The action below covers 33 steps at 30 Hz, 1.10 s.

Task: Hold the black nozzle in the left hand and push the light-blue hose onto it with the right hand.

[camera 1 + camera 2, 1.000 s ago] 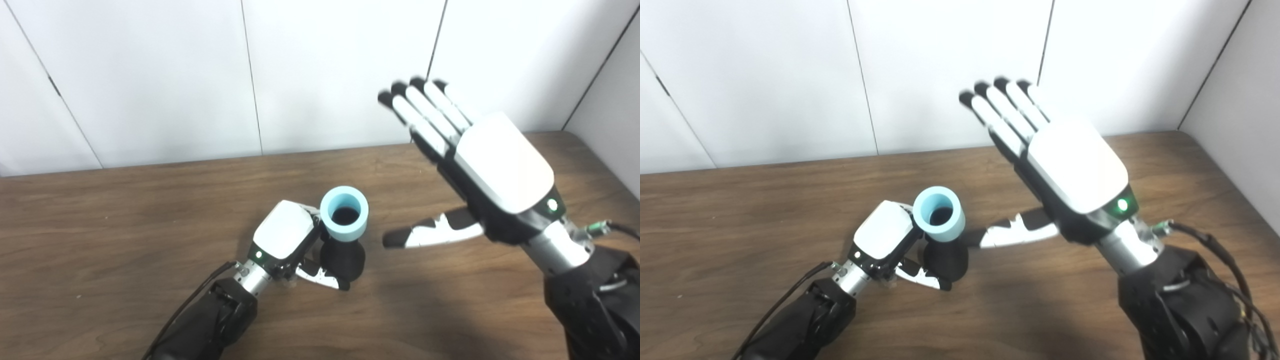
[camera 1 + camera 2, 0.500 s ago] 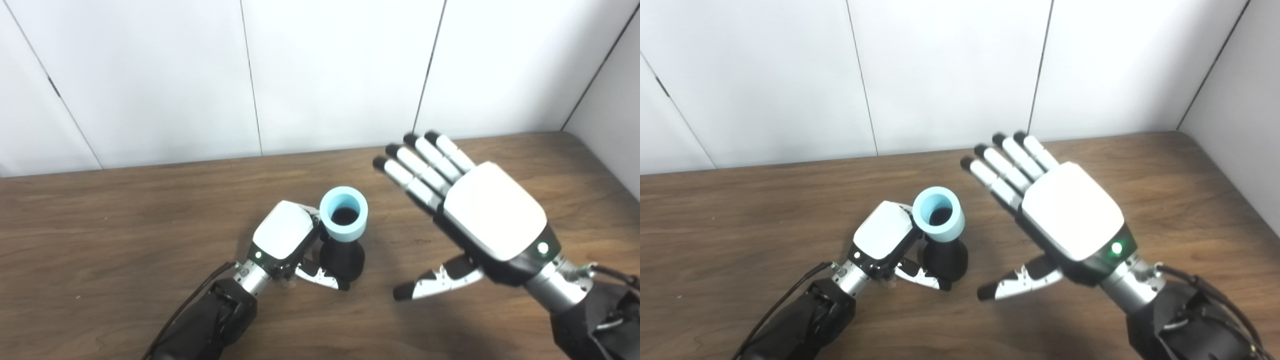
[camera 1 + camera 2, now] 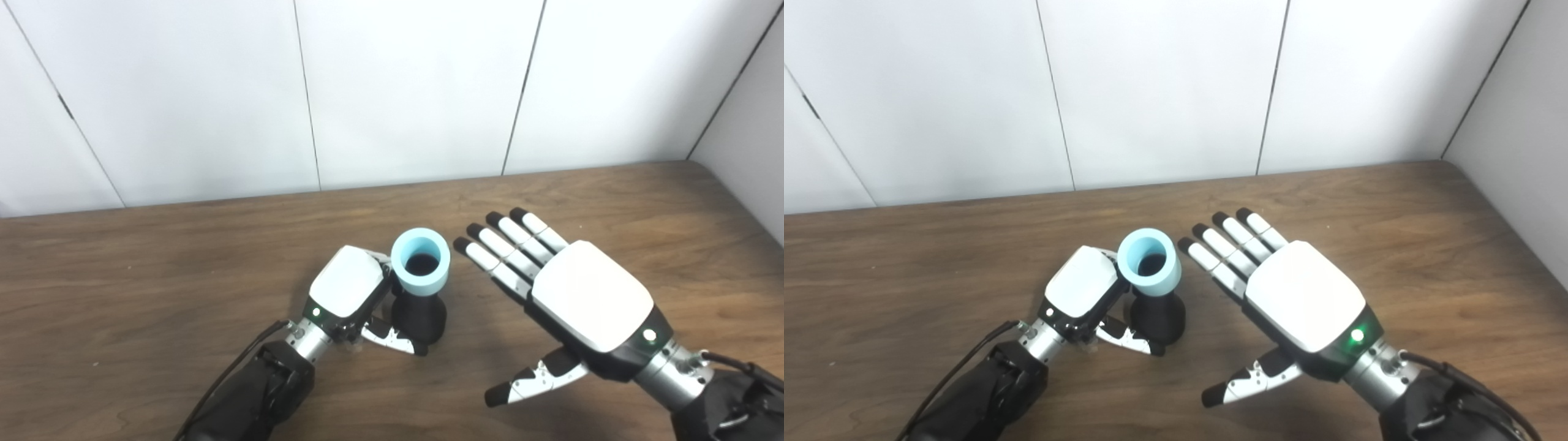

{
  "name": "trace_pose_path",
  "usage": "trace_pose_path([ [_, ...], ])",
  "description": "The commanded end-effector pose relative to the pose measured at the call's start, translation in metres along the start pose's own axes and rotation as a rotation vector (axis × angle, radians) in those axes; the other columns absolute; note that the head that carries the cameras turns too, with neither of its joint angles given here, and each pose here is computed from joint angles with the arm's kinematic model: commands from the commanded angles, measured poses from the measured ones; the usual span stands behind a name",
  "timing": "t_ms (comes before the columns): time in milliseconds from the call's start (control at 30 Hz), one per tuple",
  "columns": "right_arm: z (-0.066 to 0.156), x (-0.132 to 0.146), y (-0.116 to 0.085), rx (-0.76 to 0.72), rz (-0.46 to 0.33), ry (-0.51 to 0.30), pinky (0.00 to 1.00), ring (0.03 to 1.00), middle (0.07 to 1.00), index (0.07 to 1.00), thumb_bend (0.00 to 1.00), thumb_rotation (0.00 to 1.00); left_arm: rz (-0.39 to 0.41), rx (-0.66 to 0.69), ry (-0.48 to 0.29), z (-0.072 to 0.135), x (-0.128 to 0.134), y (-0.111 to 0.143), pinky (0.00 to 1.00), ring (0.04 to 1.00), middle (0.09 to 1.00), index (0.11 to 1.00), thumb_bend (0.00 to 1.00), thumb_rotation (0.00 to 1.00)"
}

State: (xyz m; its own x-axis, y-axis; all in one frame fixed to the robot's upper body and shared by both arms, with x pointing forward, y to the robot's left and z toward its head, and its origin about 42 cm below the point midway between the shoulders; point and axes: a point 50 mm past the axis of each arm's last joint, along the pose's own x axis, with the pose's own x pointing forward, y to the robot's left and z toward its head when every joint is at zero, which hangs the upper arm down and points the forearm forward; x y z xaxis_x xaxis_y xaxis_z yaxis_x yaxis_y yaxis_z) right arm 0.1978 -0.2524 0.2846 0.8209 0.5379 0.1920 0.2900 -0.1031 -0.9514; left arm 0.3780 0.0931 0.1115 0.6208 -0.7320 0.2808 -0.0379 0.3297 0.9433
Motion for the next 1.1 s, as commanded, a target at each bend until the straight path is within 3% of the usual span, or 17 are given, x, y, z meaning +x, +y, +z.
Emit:
trace_pose_path([
  [0, 0.0, 0.008, -0.019, -0.067, -0.116, -0.031, 1.0, 1.0, 1.0, 0.994, 0.78, 1.0, -0.343, -0.17, 0.158, 0.04, -0.119, -0.109, 0.31, 0.348, 0.409, 0.524, 0.51, 0.0],
  [533, -0.009, 0.004, -0.008, -0.03, -0.168, 0.016, 1.0, 1.0, 1.0, 1.0, 0.78, 1.0, -0.345, -0.166, 0.156, 0.04, -0.118, -0.11, 0.33, 0.371, 0.42, 0.529, 0.51, 0.0],
  [1067, 0.003, 0.017, -0.017, -0.096, -0.22, -0.029, 1.0, 1.0, 1.0, 1.0, 0.8, 1.0, -0.336, -0.171, 0.154, 0.041, -0.118, -0.109, 0.32, 0.354, 0.412, 0.527, 0.51, 0.0],
])
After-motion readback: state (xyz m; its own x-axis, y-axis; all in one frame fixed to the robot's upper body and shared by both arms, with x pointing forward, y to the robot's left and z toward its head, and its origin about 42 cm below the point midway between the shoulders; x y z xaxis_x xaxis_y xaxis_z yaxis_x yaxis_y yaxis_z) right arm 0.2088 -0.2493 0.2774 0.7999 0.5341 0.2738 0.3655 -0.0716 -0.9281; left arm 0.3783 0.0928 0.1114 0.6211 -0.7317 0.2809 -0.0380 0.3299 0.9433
